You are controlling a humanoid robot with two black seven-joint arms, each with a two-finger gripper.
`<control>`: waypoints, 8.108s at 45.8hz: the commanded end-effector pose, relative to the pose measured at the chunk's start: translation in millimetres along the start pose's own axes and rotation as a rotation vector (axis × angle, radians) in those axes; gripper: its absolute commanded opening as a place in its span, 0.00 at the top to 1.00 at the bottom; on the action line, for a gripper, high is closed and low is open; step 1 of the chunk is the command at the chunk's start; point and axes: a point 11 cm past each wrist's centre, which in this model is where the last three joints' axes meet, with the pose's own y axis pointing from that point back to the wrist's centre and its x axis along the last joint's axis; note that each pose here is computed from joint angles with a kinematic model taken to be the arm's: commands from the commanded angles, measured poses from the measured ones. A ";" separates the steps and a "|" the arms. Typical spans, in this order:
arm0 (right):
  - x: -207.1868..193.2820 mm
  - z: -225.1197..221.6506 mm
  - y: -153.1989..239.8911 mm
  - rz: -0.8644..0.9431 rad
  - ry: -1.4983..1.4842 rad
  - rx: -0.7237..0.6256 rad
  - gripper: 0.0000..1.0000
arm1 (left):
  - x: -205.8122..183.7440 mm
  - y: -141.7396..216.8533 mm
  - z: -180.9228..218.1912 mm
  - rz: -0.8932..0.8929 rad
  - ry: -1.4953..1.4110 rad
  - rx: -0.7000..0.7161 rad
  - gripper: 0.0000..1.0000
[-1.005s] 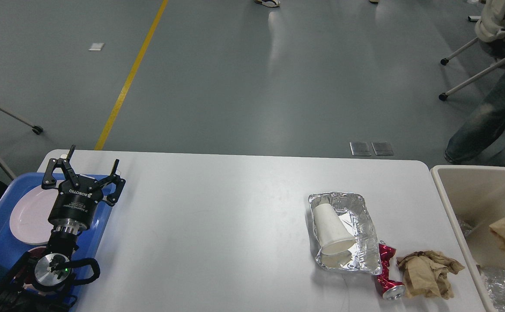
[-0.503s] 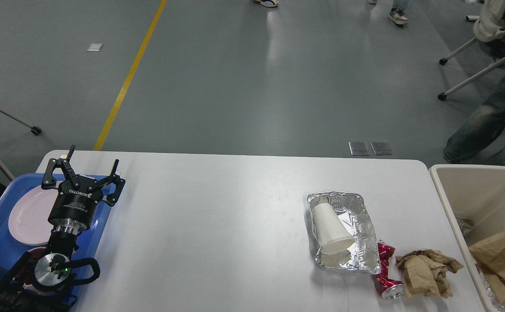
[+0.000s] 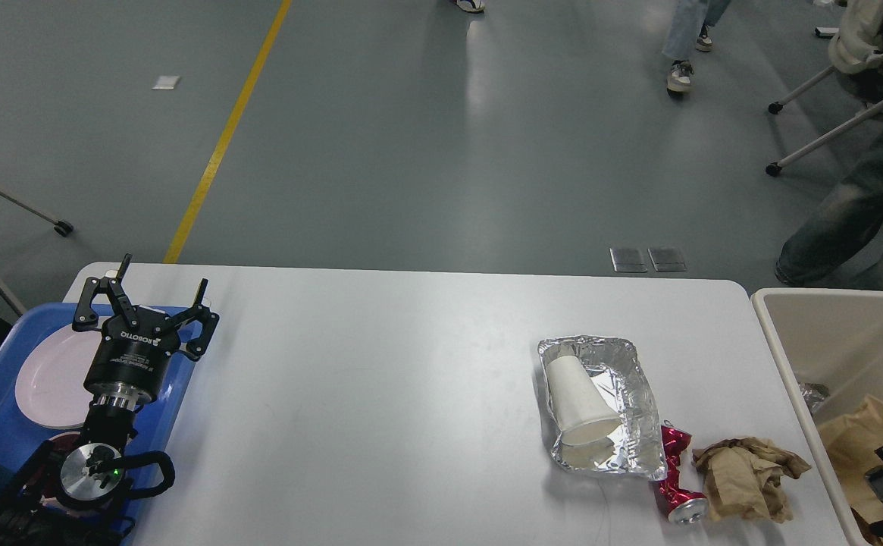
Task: Tidy desktop
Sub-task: 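Drop the brown paper bag into the white bin, then lower the right gripper onto the tan paper scraps and grasp them, then carry the tan paper scraps into the white bin and release, then raise the right gripper out of the bin toward the foil tray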
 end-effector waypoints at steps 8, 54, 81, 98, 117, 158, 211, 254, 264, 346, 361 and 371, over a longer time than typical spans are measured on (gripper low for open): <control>4.9 -0.5 0.2 0.044 -0.005 0.002 0.00 | -0.1 0.0 -0.2 0.000 0.000 0.002 0.03; 167.2 -144.7 147.4 -0.213 0.484 0.148 0.00 | -0.7 -0.6 0.1 -0.003 0.000 0.000 0.04; 118.1 -189.4 417.0 -0.651 1.028 0.410 0.00 | -0.1 0.0 0.0 0.000 0.000 0.000 0.03; 109.8 -156.8 413.8 -0.669 0.988 0.398 0.02 | -0.1 0.0 0.0 0.000 0.000 0.000 0.03; 77.6 -124.8 280.5 -0.646 0.746 0.246 0.00 | -0.2 0.0 0.0 -0.002 0.000 0.000 0.03; -54.6 -100.2 138.4 -0.611 0.500 0.186 0.00 | -0.1 0.0 0.0 0.000 0.000 0.000 0.03; -63.7 -103.8 134.1 -0.607 0.387 0.178 1.00 | -0.1 0.0 0.0 0.000 0.000 0.000 0.04; 132.5 -108.3 309.2 -0.700 0.516 0.188 1.00 | -0.1 0.0 -0.2 0.000 0.000 0.002 0.03; 149.2 -90.0 276.9 -0.602 0.388 0.157 1.00 | -0.1 0.0 0.0 0.000 0.000 0.000 0.03; -1.6 0.0 0.9 0.036 0.114 -0.022 0.00 | -0.1 0.0 0.0 0.000 0.000 0.000 0.04; 19.7 -11.6 2.7 0.028 0.095 -0.009 0.00 | -0.6 -0.6 0.1 -0.002 0.000 0.000 0.03; 81.6 -43.5 19.0 -0.114 0.086 0.025 0.00 | -0.1 0.0 0.0 0.000 0.000 0.000 0.03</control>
